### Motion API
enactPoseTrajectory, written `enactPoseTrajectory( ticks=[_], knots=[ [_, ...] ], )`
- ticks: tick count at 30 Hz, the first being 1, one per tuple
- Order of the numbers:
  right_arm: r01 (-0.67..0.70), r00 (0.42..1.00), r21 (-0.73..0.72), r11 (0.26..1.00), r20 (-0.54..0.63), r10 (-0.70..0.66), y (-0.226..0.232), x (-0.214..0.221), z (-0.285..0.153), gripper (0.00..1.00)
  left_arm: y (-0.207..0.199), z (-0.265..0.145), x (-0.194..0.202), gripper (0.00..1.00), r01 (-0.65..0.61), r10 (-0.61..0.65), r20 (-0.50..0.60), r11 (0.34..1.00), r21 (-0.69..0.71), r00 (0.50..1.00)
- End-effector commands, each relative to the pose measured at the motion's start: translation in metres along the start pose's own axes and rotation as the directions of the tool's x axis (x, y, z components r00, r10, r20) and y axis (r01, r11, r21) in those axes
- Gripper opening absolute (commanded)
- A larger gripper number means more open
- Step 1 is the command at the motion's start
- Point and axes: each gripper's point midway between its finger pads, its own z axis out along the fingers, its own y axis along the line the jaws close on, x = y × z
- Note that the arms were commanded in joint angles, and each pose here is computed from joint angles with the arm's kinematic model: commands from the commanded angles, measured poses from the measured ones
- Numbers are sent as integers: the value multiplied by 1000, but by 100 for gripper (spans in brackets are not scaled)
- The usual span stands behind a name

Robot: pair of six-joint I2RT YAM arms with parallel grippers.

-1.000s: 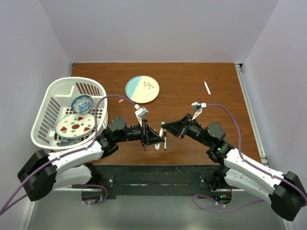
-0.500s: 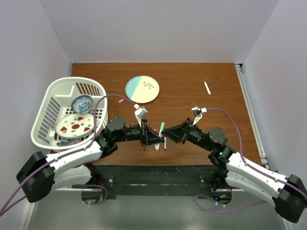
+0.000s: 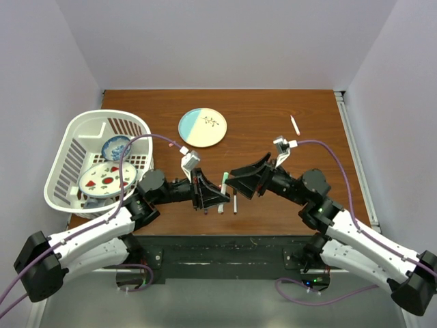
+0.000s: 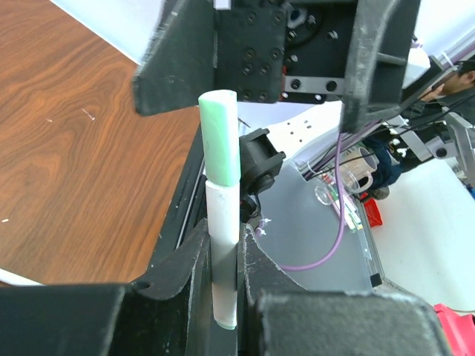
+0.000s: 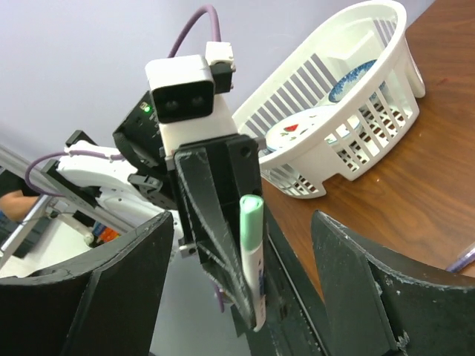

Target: Insert the pens into the pen caps

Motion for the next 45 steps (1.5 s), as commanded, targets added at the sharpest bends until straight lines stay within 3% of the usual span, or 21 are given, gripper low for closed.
enactPoseTrajectory(
  ticks=[1, 7, 15, 21, 28, 29, 31, 39, 45],
  knots=[
    [69, 997, -45, 997, -37, -70, 14, -8, 13, 72, -8, -5, 0, 0, -38, 38, 0, 998, 41, 999],
    [57, 997, -106, 993, -55, -63, 23, -11, 31, 50, -7, -6, 6, 0, -30, 30, -15, 999, 44, 999],
    [51, 997, -115, 992, -45, -57, 22, -10, 33, 42, -7, -8, 7, 0, -39, 39, -15, 998, 40, 999],
    [40, 997, -115, 993, -56, -46, 19, -2, 28, 27, -5, -7, 6, 0, -41, 41, -9, 999, 35, 999],
    [-10, 986, -119, 993, -166, -10, 2, 39, 20, 22, -6, -6, 2, 0, -61, 62, -9, 998, 29, 998],
    [-18, 983, -129, 991, -185, -6, 2, 45, 19, 18, -7, -6, 1, 0, -63, 63, -8, 997, 32, 998],
    [-26, 977, -139, 990, -214, -4, 1, 56, 17, 0, -7, -5, 0, 0, -71, 71, -6, 997, 35, 997],
    [-45, 961, -169, 985, -276, -4, 2, 84, 6, 0, -13, -4, -24, 0, -144, 142, 81, 989, 22, 987],
    [-28, 947, -157, 987, -321, -24, -1, 115, 3, 0, -16, 12, -42, 0, -114, 111, 80, 993, 31, 991]
  ],
)
